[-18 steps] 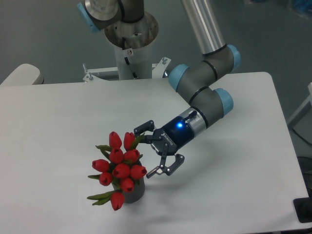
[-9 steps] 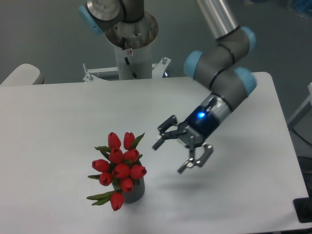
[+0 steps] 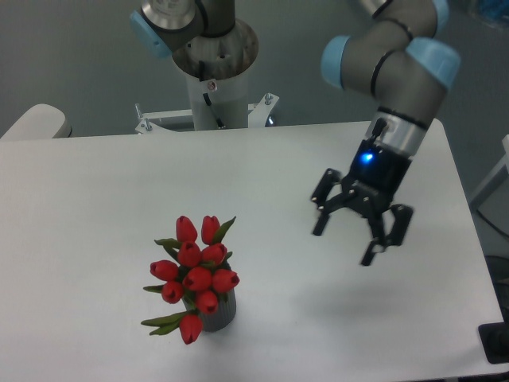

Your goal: Insert the flowers into the vase

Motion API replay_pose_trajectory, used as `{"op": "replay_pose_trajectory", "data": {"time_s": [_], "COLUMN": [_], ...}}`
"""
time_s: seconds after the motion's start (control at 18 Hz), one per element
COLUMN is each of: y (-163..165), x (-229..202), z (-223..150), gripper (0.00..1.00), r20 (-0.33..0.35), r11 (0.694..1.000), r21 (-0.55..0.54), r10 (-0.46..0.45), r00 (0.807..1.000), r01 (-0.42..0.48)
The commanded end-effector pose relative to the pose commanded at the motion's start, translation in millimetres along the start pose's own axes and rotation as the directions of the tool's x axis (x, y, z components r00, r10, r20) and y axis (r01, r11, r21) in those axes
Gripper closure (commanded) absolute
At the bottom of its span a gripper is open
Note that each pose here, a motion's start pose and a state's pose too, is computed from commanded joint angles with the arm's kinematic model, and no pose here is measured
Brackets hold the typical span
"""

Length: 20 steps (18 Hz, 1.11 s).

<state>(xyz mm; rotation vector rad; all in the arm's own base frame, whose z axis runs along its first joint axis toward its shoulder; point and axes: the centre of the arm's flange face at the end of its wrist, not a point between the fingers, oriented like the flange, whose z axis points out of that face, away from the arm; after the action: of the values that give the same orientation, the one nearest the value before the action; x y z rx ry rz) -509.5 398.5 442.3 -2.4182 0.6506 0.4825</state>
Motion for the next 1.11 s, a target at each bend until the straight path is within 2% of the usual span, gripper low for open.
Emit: {"op": "replay_pose_trajectory", "data": {"time_s": [0.11, 0.28, 0.39, 0.5, 0.61, 0.83, 1.11], "y": [0.3, -1.6, 1.6, -1.0, -15.1, -16.9, -17.0], "x": [-5.3, -16.2, -26.7, -35.2, -45.5, -60.3, -57.9], "z": [-10.2, -25.2, -31.2, -32.2, -34.4, -39.4, -37.8], "gripper": [0.00, 0.00, 0.00, 0.00, 0.00, 0.00, 0.00], "r20": [0.012, 0.006, -0.033, -0.107, -0.135, -0.191, -0.208], "r11": [0.994, 0.987, 0.970, 0.946, 0.943, 0.943, 0.941], "r21": [-0.110, -0.163, -0.239, -0.314, -0.310, -0.303, -0.297], "r10": [0.016, 0.015, 0.024, 0.056, 0.080, 0.083, 0.099], "r00": [1.000, 1.000, 0.999, 0.993, 0.988, 0.978, 0.973], "r01": [-0.015, -0.014, -0.031, -0.087, -0.119, -0.139, -0.160]}}
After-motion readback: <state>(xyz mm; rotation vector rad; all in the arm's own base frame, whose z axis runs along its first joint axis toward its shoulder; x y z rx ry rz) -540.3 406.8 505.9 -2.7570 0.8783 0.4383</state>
